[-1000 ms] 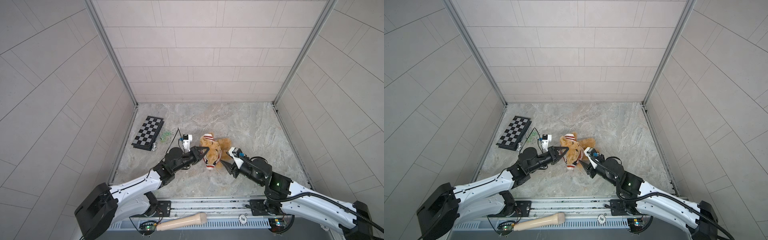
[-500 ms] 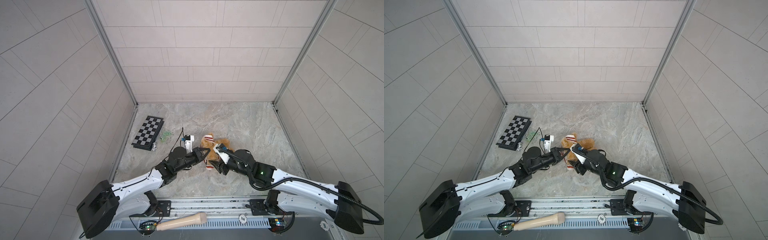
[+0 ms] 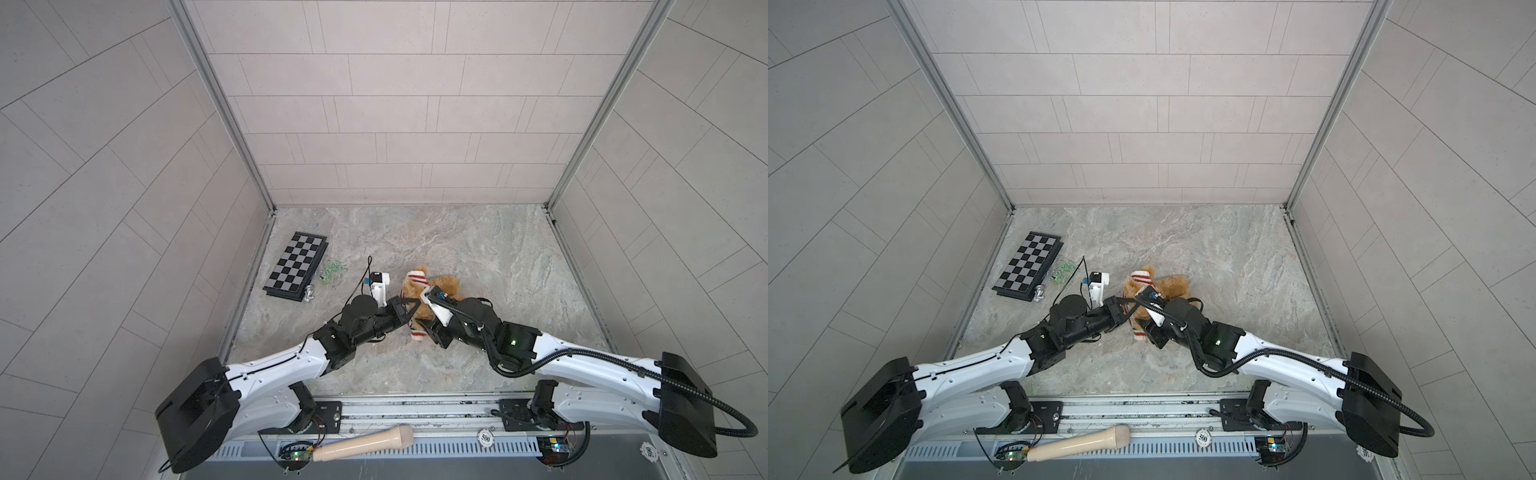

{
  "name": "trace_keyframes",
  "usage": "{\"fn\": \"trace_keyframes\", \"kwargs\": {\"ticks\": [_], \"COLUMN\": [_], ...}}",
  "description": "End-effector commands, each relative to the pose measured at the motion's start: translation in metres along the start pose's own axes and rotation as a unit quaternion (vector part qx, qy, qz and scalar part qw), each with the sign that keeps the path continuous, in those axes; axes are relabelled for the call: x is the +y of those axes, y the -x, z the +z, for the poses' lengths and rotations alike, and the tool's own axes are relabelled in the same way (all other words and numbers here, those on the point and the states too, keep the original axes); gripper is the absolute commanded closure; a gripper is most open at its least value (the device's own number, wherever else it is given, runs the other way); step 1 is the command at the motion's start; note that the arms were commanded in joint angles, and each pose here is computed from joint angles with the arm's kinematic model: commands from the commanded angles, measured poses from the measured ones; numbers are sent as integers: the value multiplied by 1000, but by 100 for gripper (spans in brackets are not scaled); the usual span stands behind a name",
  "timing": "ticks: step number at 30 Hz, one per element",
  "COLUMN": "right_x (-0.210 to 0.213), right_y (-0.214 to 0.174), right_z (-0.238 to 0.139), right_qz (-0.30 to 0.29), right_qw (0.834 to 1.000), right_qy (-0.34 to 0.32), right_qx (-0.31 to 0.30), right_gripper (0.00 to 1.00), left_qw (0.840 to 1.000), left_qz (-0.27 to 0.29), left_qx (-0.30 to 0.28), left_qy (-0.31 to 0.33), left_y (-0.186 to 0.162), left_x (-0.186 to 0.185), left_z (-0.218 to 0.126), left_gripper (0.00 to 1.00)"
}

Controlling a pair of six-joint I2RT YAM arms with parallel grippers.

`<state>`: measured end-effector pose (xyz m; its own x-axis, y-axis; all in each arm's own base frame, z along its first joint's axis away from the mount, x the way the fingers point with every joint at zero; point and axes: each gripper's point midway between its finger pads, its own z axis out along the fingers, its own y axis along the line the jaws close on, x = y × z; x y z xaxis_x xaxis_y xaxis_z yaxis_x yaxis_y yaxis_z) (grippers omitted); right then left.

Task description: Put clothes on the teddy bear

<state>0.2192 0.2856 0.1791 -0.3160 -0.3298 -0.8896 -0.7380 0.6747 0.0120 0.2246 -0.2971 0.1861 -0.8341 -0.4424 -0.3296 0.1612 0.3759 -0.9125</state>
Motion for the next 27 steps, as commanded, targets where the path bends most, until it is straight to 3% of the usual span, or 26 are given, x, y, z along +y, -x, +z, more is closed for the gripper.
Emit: {"fn": "trace_keyframes", "kwargs": {"ticks": [1,16,19,22,27], "right_x": [0,-14,-18,-19,-30], "right_y": [24,2,1,5,11], "right_z": [-6,4,0,-5,-13], "right_qz": [8,-1,-1,-1,15], "right_qw": [999,999,999,999,999], "right_qy": [-1,-39,-46,-40,-42], "right_qx": [-46,3,1,-8,-18], "right_gripper": [39,91,99,100,100], "left_qw": [999,999,996,989,986], "left_qz": [15,42,81,126,143], "left_qx": [5,14,28,42,35], "left_qy": [-40,-21,21,63,80], "left_y": [-1,-7,-9,-12,-14], "left_x": [-27,-28,-17,-3,16], "left_z": [2,-1,-4,-14,-41], "left_gripper": [100,100,76,53,46]}}
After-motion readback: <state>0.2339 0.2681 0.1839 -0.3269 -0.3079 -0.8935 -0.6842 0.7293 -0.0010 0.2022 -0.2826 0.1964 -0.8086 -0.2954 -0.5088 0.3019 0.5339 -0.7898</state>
